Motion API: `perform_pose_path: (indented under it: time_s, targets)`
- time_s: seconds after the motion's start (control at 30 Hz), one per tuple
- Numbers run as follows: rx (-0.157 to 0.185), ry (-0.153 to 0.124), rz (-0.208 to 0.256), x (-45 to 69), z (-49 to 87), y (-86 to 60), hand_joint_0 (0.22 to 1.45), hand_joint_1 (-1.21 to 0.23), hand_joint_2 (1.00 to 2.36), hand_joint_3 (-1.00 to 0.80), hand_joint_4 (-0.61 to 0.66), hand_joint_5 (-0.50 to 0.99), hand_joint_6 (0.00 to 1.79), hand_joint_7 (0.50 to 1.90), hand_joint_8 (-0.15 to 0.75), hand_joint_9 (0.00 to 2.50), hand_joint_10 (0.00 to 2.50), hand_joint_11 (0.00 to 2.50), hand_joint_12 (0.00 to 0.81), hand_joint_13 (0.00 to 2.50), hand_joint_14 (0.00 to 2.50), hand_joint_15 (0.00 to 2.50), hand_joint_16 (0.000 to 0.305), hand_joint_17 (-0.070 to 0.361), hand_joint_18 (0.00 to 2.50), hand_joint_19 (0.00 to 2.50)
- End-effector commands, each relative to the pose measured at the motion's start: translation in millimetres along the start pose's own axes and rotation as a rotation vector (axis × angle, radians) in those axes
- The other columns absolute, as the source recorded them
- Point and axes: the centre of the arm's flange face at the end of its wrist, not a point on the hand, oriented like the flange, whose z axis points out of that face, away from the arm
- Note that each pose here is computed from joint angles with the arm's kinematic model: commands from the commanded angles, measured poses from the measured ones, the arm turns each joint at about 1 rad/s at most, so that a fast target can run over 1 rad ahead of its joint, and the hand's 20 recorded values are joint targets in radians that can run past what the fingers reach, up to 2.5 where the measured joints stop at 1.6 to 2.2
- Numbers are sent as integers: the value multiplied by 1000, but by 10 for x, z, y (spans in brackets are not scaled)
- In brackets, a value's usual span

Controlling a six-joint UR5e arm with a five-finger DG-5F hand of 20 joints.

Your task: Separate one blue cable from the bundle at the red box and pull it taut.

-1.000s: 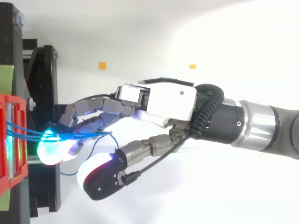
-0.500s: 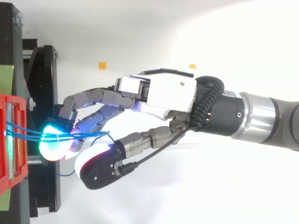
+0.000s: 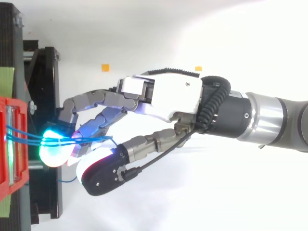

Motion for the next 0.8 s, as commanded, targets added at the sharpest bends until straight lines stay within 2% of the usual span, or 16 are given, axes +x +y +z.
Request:
perform_pose_path:
  time_s: [0.0,0.3,0.6,0.63,0.7,0.73,0.77]
  targets:
    - [-1,1,2,-10,1,-4,627,-648,1012,-340,263,-160,502,1108,353,756,10,656,407,864,19,601,52,117,774,646]
    - [3,20,24,-56,-1,-12,628,-650,1012,-338,261,-159,502,1115,352,765,12,682,405,892,19,625,52,118,789,663]
    - [5,15,23,-92,-4,-20,627,-648,1011,-344,260,-161,502,1124,352,769,10,695,409,917,20,663,53,119,806,679]
    - [8,15,22,-91,-7,-43,625,-647,1011,-349,260,-161,501,1124,351,769,13,693,410,921,18,665,53,119,806,678]
    - [20,13,26,-100,-1,-204,624,-648,1011,-351,260,-161,502,1128,353,769,10,704,408,922,20,670,53,119,808,677]
    - [21,18,50,-71,40,-373,622,-648,1011,-352,262,-161,502,1124,352,769,12,695,411,926,20,665,53,119,808,679]
    - [20,20,64,-75,53,-378,622,-648,1010,-352,260,-161,502,1129,352,770,12,706,411,926,20,666,53,119,809,686]
